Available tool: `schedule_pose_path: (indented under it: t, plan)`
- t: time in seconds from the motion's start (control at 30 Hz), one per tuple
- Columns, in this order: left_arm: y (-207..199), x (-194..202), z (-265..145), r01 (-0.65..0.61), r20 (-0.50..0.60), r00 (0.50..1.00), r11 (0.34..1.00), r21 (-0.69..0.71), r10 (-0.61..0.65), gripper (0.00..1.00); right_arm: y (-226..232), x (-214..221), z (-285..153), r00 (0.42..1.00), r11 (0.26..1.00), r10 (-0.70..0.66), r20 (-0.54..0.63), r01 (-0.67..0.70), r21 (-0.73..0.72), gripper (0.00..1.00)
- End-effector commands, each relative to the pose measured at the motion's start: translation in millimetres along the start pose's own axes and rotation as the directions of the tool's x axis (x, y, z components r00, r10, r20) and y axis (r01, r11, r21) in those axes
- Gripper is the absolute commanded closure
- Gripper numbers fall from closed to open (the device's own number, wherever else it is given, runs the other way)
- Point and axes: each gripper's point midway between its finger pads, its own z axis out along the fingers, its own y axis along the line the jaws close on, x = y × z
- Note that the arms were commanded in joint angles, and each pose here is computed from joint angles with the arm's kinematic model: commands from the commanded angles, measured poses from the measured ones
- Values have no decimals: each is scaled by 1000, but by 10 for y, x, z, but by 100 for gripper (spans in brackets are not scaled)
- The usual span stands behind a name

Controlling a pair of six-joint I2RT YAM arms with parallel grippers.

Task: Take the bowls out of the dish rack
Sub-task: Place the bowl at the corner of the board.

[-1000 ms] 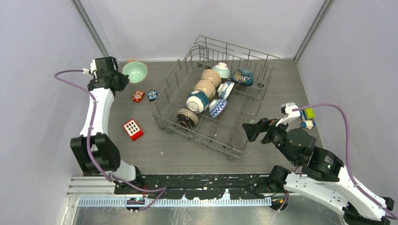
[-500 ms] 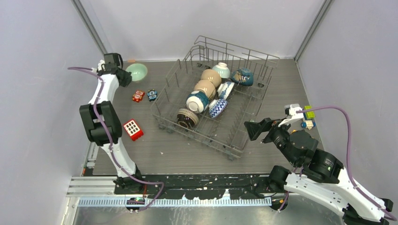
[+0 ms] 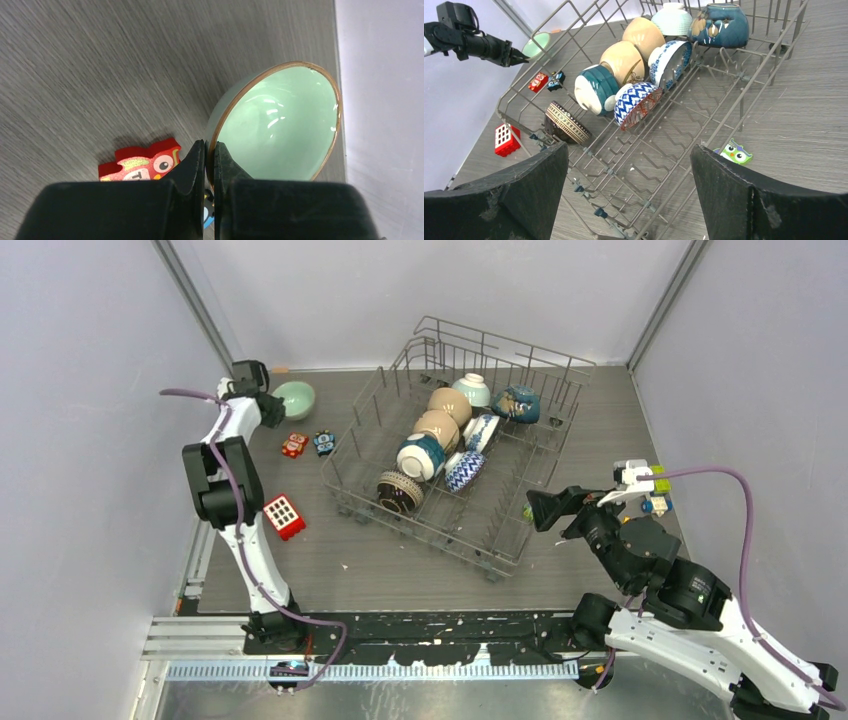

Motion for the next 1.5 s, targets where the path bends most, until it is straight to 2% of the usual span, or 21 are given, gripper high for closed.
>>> schedule_pose_path:
  t: [0.0, 0.83, 0.93, 1.2, 1.33, 1.47]
  plan:
    - [-423, -302, -79, 48, 84, 995, 990, 134, -60, 100, 36, -269, 11, 997, 1000, 26, 79, -28, 16, 5]
    - [-219, -141, 98, 11, 41, 999, 998, 67, -14, 99, 26, -279, 21, 997, 1000, 10, 78, -12, 26, 5]
    - [-226, -132, 96, 7, 36, 999, 997, 71, -10, 92, 19, -270, 21, 997, 1000, 7, 76, -9, 29, 5]
    - [-380, -216, -95, -12, 39, 999, 994, 113, 8, 57, 29, -296, -17, 997, 1000, 8, 73, -9, 15, 5]
    - [-553, -369, -388, -23, 76, 997, 986, 165, 10, 39, 54, -318, -42, 998, 1000, 8, 68, -8, -1, 5]
    - [-806, -570, -902, -30, 126, 992, 966, 257, -3, 19, 87, -398, -73, 998, 1000, -12, 64, 12, -11, 5]
